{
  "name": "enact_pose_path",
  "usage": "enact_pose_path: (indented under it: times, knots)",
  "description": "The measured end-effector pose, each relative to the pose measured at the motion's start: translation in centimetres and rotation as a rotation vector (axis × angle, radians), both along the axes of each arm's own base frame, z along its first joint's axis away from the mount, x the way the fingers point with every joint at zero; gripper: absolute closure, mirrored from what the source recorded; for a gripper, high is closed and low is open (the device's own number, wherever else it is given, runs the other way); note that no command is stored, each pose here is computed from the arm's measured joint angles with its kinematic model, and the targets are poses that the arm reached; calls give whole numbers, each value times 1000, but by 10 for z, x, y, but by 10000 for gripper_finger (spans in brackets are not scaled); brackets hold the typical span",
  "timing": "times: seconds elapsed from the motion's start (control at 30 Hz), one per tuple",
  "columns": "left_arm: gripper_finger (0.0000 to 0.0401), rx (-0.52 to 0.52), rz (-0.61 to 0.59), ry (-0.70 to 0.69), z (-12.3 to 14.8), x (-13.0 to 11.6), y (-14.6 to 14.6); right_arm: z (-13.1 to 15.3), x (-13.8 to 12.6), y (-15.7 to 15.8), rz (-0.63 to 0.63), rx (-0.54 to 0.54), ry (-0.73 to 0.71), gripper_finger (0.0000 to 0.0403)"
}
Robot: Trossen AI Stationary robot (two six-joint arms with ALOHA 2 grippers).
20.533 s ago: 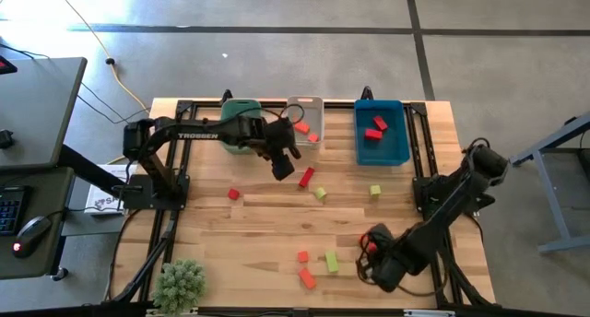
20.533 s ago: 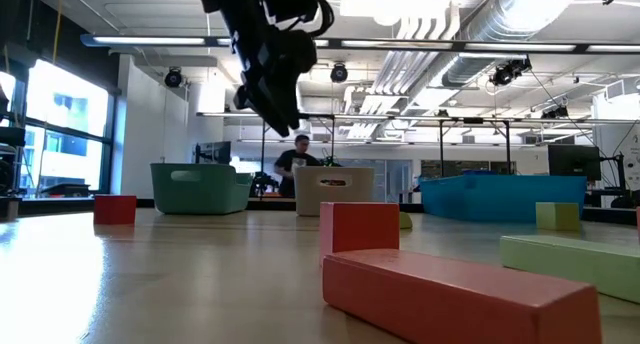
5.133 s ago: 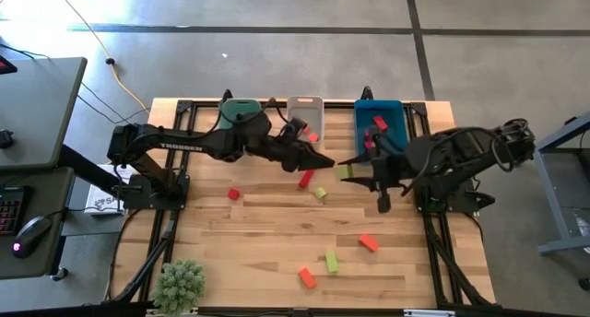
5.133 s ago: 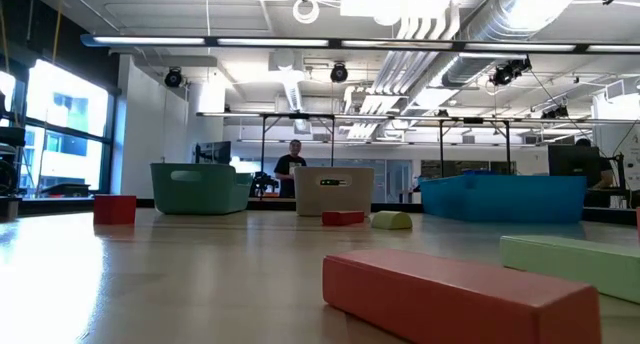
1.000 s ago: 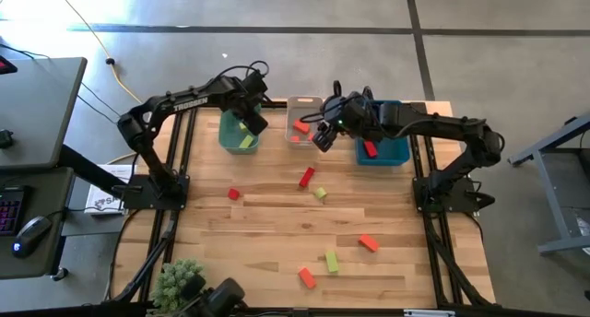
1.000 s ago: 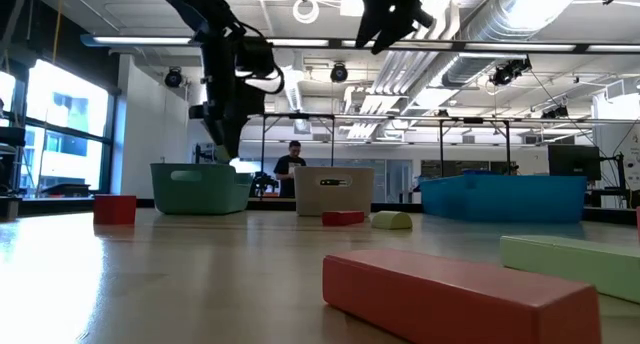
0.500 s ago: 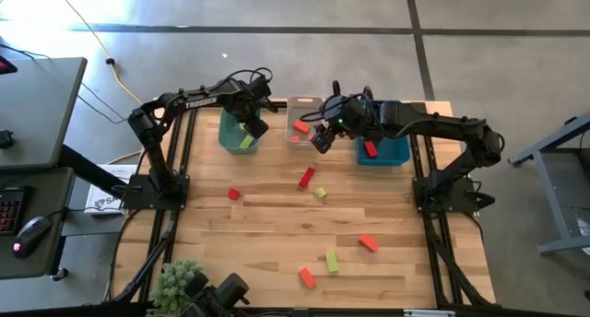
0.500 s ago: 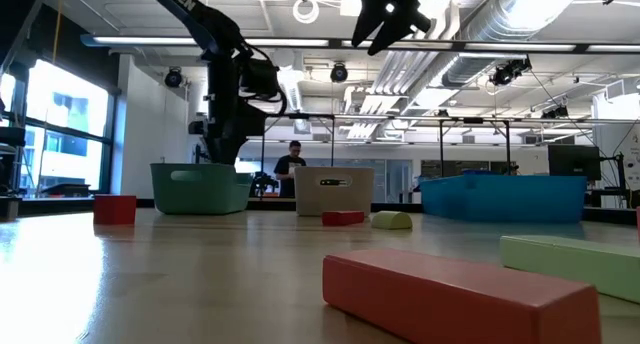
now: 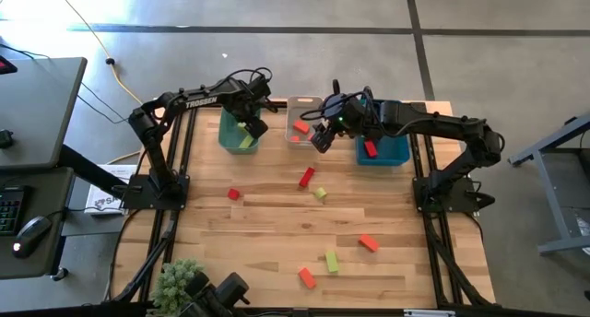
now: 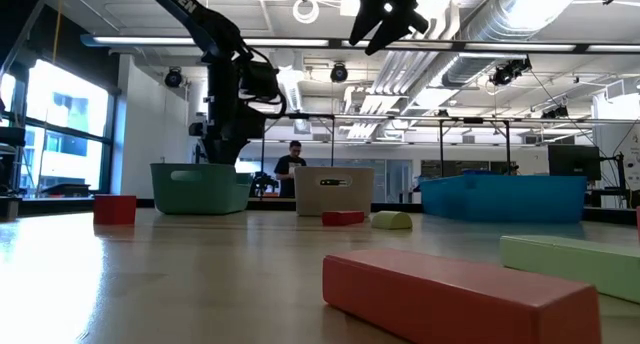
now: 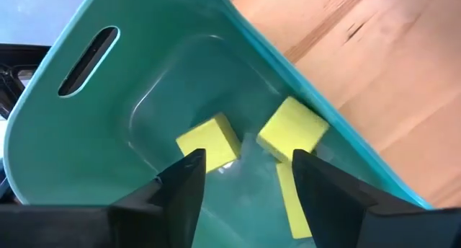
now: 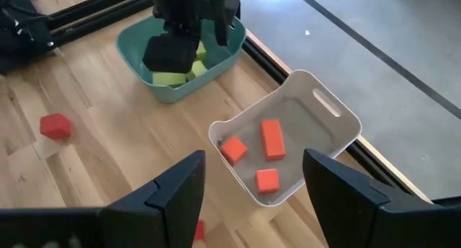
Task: Sort & place blocks by color
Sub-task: Put the red block into the blue bin
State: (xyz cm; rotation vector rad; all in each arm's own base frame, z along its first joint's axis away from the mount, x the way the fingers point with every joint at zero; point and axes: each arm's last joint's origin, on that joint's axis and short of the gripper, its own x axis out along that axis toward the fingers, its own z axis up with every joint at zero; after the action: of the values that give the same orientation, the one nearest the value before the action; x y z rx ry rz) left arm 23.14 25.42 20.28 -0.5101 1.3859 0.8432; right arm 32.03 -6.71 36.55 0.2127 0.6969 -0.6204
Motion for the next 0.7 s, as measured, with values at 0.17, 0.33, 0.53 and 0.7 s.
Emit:
enact_pose_path:
  times: [0.17, 0.33, 0.53, 0.7]
  knots:
    - [196, -28, -29, -24, 0, 1, -1, -1, 1, 2, 75, 40, 2, 182]
    - [198, -74, -47, -88, 4, 2, -4, -5, 5, 3, 195, 22, 44, 182]
    - [199, -43, -46, -138, 24, 2, -15, -18, 20, 2, 392, -44, 114, 182]
    - [197, 4, -30, -204, 50, 1, -32, -36, 36, 2, 608, -107, 175, 182]
